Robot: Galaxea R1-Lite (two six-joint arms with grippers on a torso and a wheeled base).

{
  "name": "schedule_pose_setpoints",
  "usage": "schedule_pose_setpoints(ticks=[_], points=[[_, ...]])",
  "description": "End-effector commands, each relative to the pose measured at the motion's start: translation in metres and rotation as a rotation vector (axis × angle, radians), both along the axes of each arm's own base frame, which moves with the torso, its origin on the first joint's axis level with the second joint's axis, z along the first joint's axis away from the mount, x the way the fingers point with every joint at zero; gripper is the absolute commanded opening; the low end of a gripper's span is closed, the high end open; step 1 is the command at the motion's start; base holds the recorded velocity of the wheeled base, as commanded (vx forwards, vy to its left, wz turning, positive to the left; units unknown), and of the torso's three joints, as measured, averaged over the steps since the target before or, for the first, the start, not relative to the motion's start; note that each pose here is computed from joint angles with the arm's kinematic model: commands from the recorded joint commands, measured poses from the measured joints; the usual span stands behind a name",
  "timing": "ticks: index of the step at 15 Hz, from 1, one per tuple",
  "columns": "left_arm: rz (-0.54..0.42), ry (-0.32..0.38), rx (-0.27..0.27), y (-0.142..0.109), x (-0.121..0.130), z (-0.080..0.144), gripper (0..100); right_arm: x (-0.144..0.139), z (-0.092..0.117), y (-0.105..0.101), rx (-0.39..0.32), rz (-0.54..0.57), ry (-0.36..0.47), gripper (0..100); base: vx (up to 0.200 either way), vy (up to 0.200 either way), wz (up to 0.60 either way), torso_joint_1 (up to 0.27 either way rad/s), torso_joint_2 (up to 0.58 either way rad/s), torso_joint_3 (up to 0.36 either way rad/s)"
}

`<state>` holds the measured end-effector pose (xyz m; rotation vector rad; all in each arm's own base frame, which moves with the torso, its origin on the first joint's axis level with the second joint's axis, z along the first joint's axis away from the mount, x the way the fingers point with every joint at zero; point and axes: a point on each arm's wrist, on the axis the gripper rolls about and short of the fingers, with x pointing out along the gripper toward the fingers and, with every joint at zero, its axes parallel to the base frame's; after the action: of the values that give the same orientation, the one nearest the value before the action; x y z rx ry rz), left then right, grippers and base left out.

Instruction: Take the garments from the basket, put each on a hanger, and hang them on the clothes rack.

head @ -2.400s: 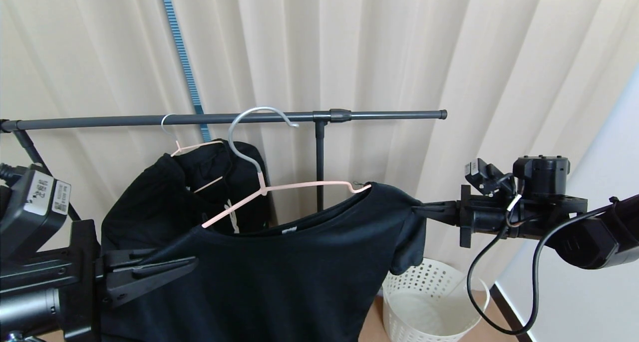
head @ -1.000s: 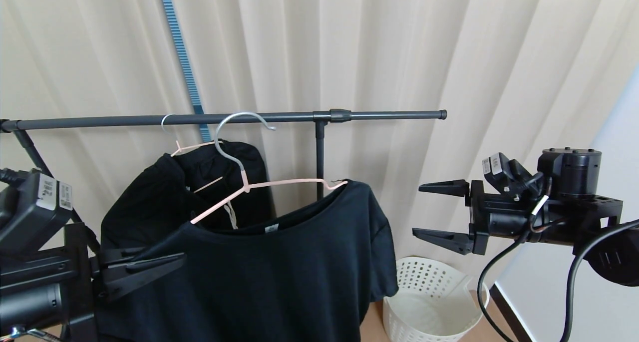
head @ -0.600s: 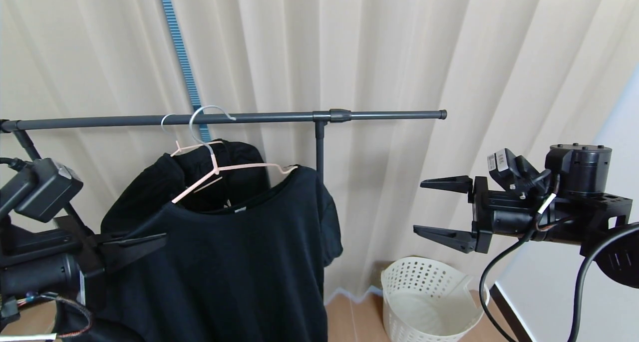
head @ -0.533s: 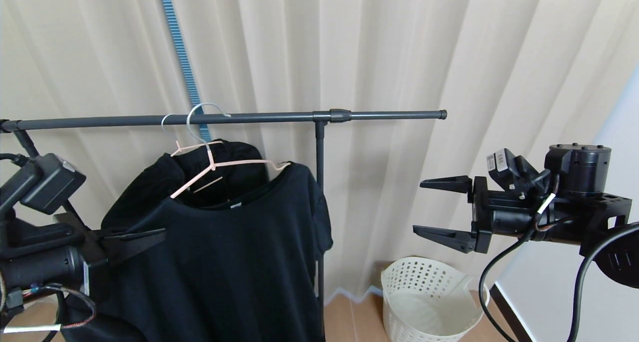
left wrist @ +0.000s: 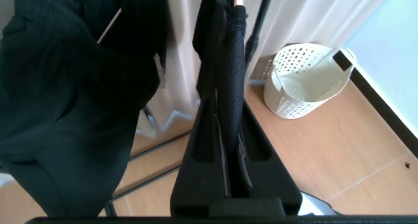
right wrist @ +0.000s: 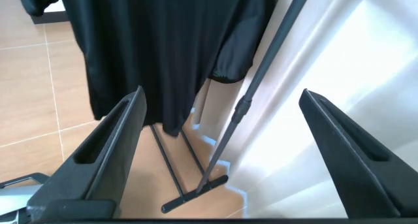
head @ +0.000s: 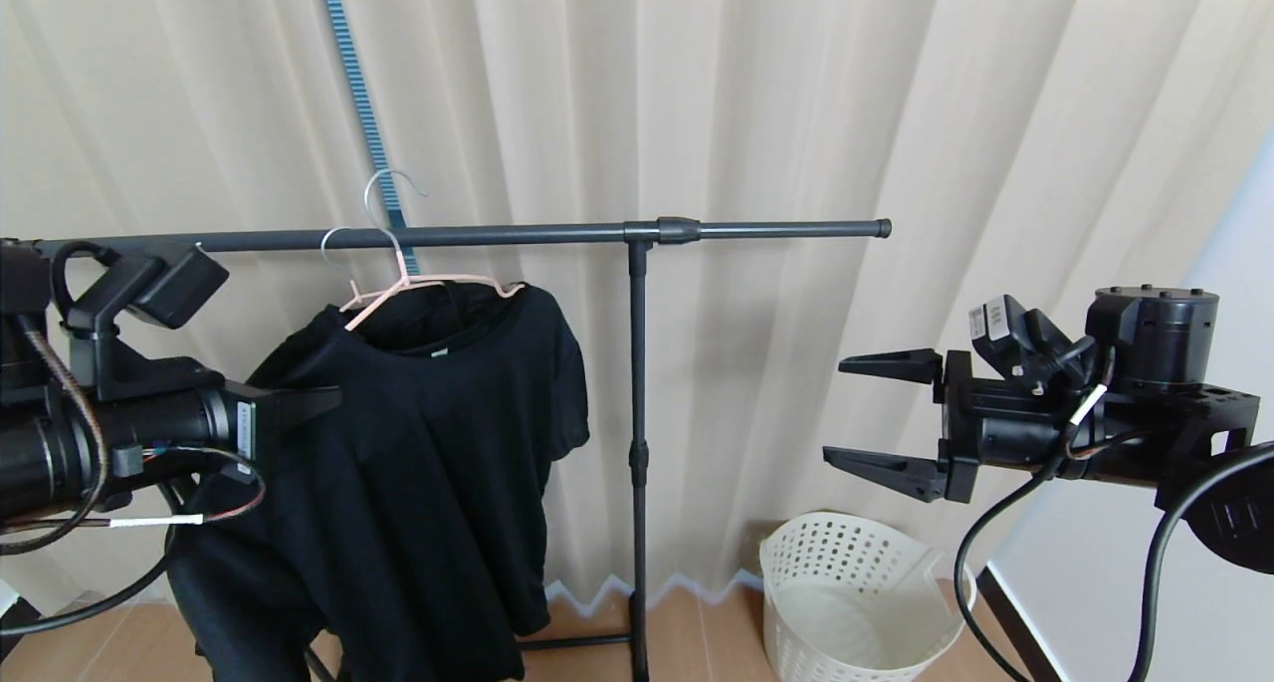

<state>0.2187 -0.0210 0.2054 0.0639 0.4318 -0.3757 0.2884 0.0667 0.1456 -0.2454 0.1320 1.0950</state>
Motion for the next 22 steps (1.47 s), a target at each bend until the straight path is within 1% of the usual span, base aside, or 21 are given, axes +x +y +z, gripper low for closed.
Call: schedule_pose_setpoints(ticks=[1,3,4,5,7,8,9,10,11,15,16,18,22], points=[[-0.002,0.046,0.004,-0.004,0.022,-0.009,0,0.0,0.0,0.0,-0.001,0.001,0.0,100,0.0,0.0,0.0,0.0,0.0,0.0],[0.001,0.062,-0.018,-0.01,0.042,-0.009,0,0.0,0.0,0.0,0.0,0.001,0.0,100,0.0,0.0,0.0,0.0,0.0,0.0],[0.007,0.064,-0.024,-0.01,0.045,-0.009,0,0.0,0.0,0.0,-0.001,-0.001,0.001,100,0.0,0.0,0.0,0.0,0.0,0.0],[0.025,0.072,-0.031,-0.015,0.057,-0.009,0,0.001,0.0,0.0,0.0,-0.001,0.0,100,0.0,0.0,0.0,0.0,0.0,0.0],[0.047,0.082,-0.033,-0.02,0.073,-0.012,0,0.001,0.0,0.0,-0.001,0.0,-0.003,100,0.0,0.0,0.0,0.0,0.0,0.0],[0.047,0.086,-0.037,-0.023,0.081,-0.013,0,0.001,0.0,0.0,0.0,-0.001,-0.002,100,0.0,0.0,0.0,0.0,0.0,0.0],[0.046,0.085,-0.039,-0.023,0.082,-0.013,0,0.001,0.0,0.0,0.0,-0.001,-0.002,100,0.0,0.0,0.0,0.0,0.0,0.0],[0.049,0.092,-0.045,-0.025,0.093,-0.015,0,0.001,0.0,0.0,0.0,-0.001,-0.002,100,0.0,0.0,0.0,0.0,0.0,0.0],[0.05,0.099,-0.048,-0.026,0.099,-0.018,0,0.001,0.0,0.0,0.0,-0.001,-0.002,100,0.0,0.0,0.0,0.0,0.0,0.0],[0.056,0.133,-0.049,-0.028,0.113,-0.03,0,0.001,0.0,0.0,0.0,-0.001,-0.002,100,0.0,0.0,0.0,0.0,0.0,0.0],[0.061,0.131,-0.054,-0.027,0.116,-0.031,0,0.0,0.0,0.0,-0.001,0.0,-0.002,100,0.0,0.0,0.0,0.0,0.0,0.0],[0.07,0.139,-0.07,-0.028,0.119,-0.034,0,0.0,0.0,0.0,-0.001,0.0,-0.002,100,0.0,0.0,0.0,0.0,0.0,0.0],[0.071,0.155,-0.069,-0.028,0.12,-0.04,0,0.001,-0.001,0.0,-0.001,0.0,0.0,100,0.0,0.0,0.0,0.0,0.0,0.0]])
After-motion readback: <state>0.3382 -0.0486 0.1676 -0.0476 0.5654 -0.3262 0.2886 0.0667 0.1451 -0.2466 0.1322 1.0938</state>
